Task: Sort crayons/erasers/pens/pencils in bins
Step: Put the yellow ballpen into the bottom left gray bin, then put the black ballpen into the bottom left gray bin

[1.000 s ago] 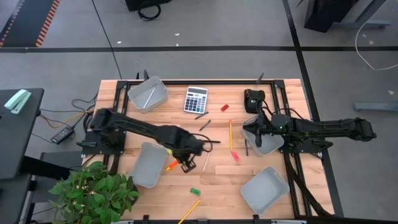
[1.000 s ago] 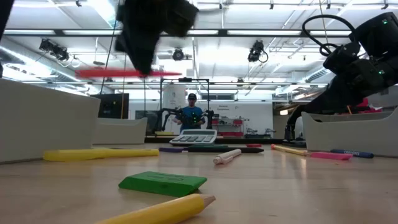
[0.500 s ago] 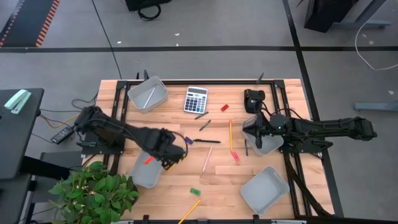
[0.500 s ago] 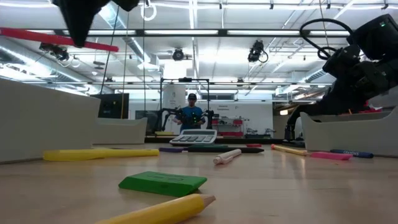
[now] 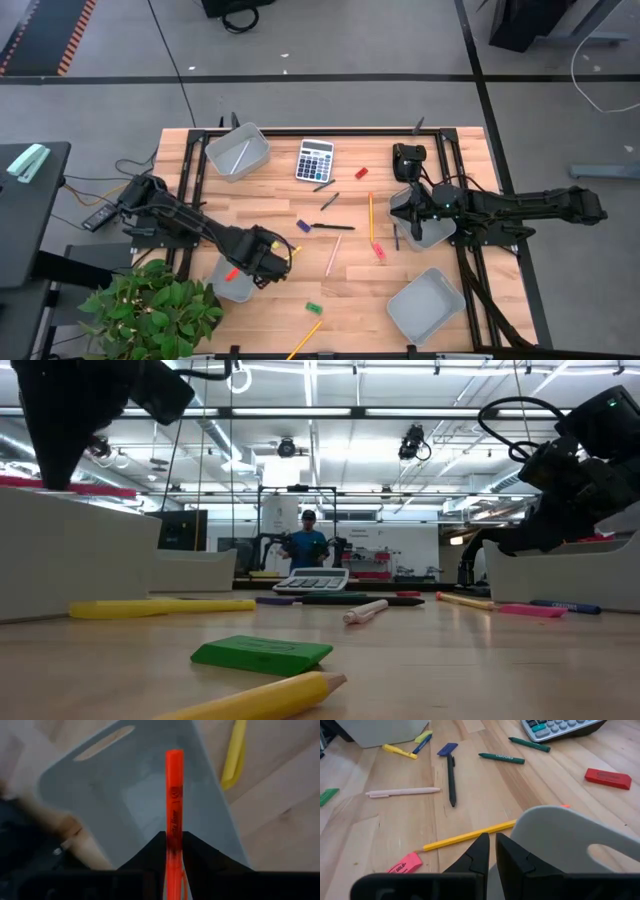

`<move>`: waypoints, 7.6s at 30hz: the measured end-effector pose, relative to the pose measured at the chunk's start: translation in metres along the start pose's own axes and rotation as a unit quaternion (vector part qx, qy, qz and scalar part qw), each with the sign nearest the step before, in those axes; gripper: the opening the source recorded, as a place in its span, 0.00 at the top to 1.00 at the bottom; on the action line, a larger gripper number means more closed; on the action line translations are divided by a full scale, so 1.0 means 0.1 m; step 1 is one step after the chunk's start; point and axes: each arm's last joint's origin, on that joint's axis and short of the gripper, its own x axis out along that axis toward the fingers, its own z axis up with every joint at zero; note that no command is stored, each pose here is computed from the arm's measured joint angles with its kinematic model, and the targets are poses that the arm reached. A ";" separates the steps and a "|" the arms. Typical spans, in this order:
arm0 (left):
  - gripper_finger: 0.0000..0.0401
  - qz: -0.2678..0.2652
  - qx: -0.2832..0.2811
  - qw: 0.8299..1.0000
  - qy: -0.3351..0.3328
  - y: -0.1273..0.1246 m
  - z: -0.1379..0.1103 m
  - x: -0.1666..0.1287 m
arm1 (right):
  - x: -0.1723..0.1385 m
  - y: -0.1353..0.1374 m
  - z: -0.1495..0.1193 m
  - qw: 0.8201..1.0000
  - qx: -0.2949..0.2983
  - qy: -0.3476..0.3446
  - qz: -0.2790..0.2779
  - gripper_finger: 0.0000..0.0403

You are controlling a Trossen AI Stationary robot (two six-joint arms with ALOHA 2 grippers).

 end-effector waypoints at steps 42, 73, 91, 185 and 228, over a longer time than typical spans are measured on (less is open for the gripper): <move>0.59 -0.013 0.151 0.988 -0.030 -0.43 0.90 0.69 | 0.00 0.03 0.01 0.996 0.076 0.008 0.054 0.90; 0.93 -0.045 0.204 0.978 -0.025 -0.60 1.07 0.73 | 0.02 0.12 -0.04 0.991 0.099 0.040 0.079 0.90; 0.92 0.052 0.197 0.977 -0.060 -0.66 0.55 -0.44 | 0.02 0.11 -0.04 0.990 0.121 0.036 0.063 0.90; 0.87 -0.238 0.155 0.729 -0.623 -0.30 0.64 0.95 | 1.69 0.56 0.73 0.965 -0.109 0.238 -0.005 0.79; 0.82 0.143 0.430 0.699 -0.553 -0.34 0.75 1.02 | 1.25 1.01 0.91 0.974 -0.088 0.207 0.002 0.90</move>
